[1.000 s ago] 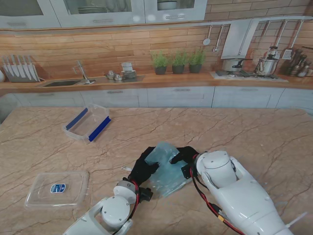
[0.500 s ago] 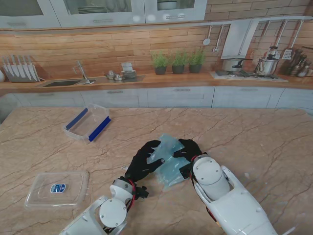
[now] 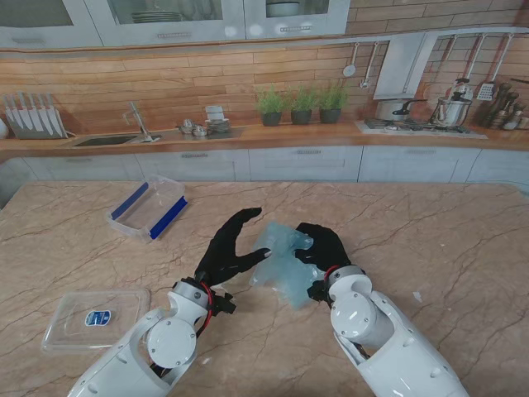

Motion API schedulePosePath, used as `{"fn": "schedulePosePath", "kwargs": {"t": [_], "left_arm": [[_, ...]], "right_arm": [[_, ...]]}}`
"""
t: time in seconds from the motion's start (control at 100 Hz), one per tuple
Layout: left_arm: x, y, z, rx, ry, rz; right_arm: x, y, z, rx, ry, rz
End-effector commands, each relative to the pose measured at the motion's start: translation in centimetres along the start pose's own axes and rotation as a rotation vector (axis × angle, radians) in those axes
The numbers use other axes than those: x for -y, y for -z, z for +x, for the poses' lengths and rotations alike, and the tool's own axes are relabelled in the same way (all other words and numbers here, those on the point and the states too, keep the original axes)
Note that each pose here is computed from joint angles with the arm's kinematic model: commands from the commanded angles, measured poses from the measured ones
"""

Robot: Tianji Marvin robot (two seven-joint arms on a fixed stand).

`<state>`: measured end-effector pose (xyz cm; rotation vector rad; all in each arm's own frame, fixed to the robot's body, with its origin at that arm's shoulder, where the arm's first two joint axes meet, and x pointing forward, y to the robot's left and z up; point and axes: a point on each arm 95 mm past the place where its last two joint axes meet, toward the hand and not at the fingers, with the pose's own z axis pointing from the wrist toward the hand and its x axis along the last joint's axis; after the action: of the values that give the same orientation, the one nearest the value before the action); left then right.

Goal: Fold the bubble film and place it into the plastic crate

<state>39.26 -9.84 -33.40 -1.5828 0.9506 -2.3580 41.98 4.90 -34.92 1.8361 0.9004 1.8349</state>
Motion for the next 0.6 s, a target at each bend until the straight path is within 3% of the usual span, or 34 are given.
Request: {"fn": "schedulePosePath", "kwargs": {"t": [0.0,0.24,0.59], "left_arm": [[0.2,-0.2,0.4,-0.01,-0.015,-0.017],[0.2,-1.7,0.6,-0.035,-0.131,-0.132],[0.2,-2.8,-0.4,-0.085,-0.291,-0.185]], "right_arm": [[0.4,0.1,0.6,-0.03,0.013,0.008],[0.9,0.4,1.0,-0.114,0.061,0.037],[0.6,0.9,1.0,-0.236,0.081,0.05]]}}
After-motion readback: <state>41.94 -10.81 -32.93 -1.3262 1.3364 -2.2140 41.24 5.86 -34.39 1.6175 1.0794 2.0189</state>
